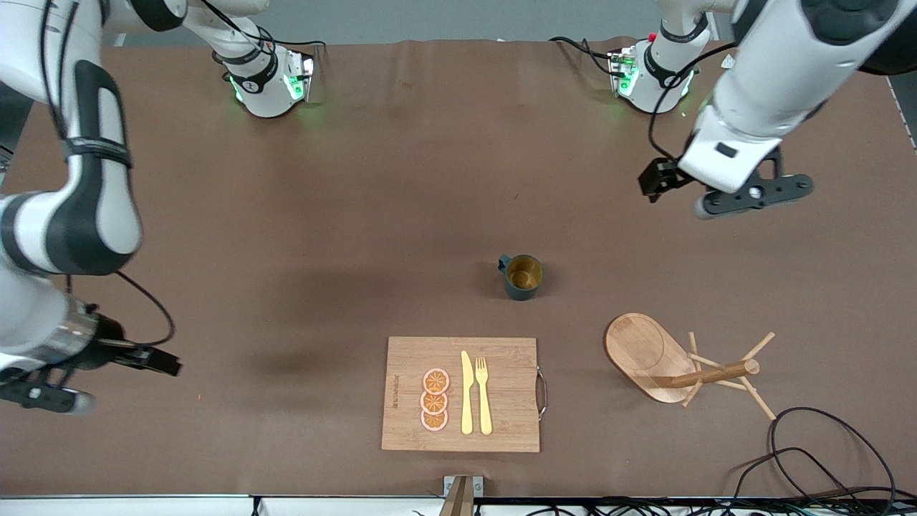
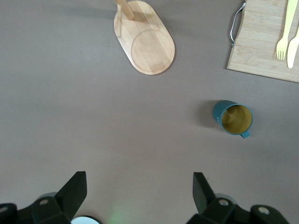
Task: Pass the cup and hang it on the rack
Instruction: 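Retract the right gripper while the left gripper moves toward the mug, then lower the left gripper onto the teal mug handle, then close the left gripper on the mug handle and lift, then carry the teal mug with the left gripper to the wooden rack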
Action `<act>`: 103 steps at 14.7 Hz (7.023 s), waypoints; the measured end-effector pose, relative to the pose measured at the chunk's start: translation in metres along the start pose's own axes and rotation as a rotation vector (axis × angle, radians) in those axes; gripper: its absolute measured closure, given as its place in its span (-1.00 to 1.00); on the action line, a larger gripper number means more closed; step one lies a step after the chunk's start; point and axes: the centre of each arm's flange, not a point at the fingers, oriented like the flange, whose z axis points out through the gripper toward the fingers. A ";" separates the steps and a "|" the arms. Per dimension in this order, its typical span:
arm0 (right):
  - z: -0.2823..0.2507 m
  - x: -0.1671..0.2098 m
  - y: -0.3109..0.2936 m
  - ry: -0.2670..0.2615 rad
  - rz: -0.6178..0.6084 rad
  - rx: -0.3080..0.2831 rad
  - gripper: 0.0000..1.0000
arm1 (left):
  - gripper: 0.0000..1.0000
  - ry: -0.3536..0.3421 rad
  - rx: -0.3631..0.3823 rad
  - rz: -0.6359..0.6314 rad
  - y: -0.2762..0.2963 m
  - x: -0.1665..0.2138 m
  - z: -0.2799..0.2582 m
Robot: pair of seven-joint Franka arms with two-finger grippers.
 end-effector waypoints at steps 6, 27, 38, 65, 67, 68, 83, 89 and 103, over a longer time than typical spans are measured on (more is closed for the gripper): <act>-0.053 -0.030 0.057 0.008 -0.062 -0.006 -1.00 | -1.00 0.063 0.147 -0.128 0.111 -0.059 0.045; -0.208 -0.121 0.063 -0.061 -0.101 0.000 -1.00 | -1.00 0.659 0.433 -0.344 0.305 -0.197 0.284; -0.213 -0.114 0.064 -0.012 -0.099 -0.004 -1.00 | -0.99 0.881 0.323 -0.457 0.330 -0.206 0.387; -0.206 -0.116 0.059 -0.034 -0.206 -0.003 -1.00 | 0.24 0.970 0.279 -0.538 0.328 -0.166 0.447; -0.206 -0.116 0.057 -0.033 -0.209 -0.001 -1.00 | 0.39 0.971 0.274 -0.546 0.328 -0.166 0.447; -0.205 -0.116 0.056 -0.033 -0.211 0.000 -1.00 | 0.52 0.972 0.271 -0.551 0.328 -0.166 0.447; -0.205 -0.116 0.053 -0.033 -0.214 -0.004 -1.00 | 0.58 0.624 -0.052 -0.884 0.315 -0.048 0.276; -0.206 -0.116 0.053 -0.033 -0.214 -0.004 -1.00 | 0.58 0.357 -0.188 -0.979 0.257 0.017 0.180; -0.206 -0.115 0.052 -0.021 -0.215 -0.004 -1.00 | 0.58 -0.176 -0.592 -1.062 0.060 0.166 0.102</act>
